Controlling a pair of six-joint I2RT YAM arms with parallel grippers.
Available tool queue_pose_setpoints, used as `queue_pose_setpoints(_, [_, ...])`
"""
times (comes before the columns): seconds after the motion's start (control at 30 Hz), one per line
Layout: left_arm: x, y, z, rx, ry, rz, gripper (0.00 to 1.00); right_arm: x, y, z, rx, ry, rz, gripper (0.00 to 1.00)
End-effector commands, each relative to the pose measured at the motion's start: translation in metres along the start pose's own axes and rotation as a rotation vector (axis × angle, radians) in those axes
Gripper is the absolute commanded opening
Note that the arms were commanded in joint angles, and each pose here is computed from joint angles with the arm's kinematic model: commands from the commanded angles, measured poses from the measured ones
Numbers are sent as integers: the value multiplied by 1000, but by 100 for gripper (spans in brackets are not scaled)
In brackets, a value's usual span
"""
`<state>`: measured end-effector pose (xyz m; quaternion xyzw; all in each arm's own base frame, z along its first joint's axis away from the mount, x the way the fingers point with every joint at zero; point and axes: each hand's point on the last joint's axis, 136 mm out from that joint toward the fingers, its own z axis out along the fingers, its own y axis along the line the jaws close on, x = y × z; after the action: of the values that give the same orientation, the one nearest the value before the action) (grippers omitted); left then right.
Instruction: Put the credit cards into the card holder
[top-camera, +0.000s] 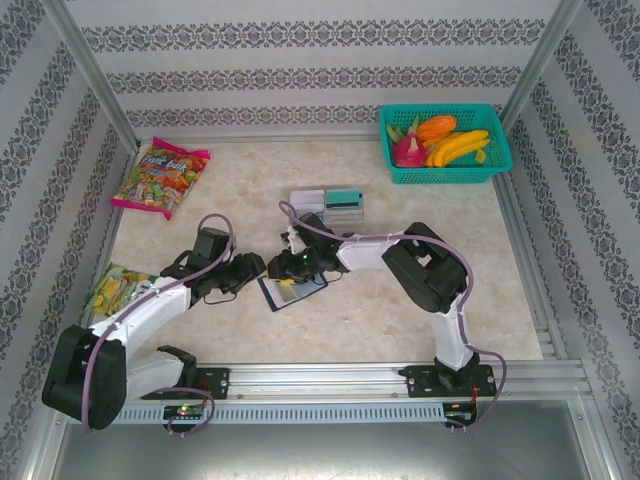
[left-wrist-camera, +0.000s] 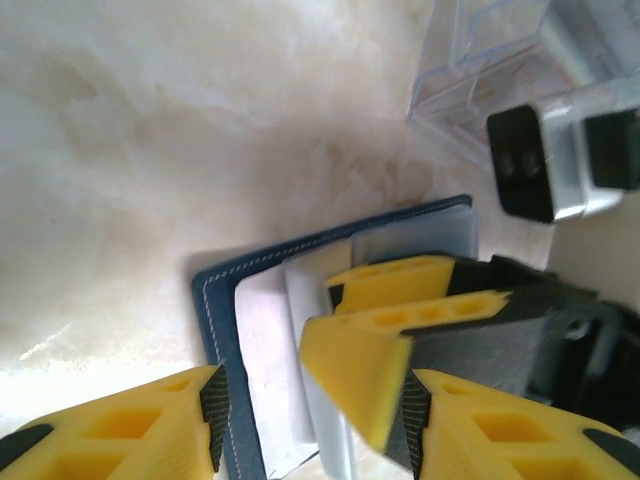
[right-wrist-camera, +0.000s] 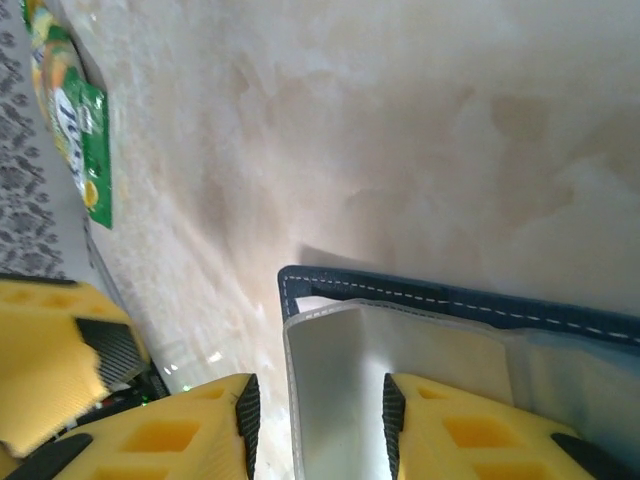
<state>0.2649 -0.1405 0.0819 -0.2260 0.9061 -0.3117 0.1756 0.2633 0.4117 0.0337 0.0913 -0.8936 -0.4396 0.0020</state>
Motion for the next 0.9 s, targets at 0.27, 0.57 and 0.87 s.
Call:
queue_pose_setpoints(0.27, [-44,-20,-15,12,-13,-62,52,47,-8,4,60,366,-310,39])
queue_pose_setpoints(0.57, [-74,-22,-13,35,-33,-123,51,28,23,-36,108,238,-482,39])
queue_pose_setpoints(0.87, [-82,-39,-2,105,0,-57,47,-11,53,-94,171,-49,-435,41])
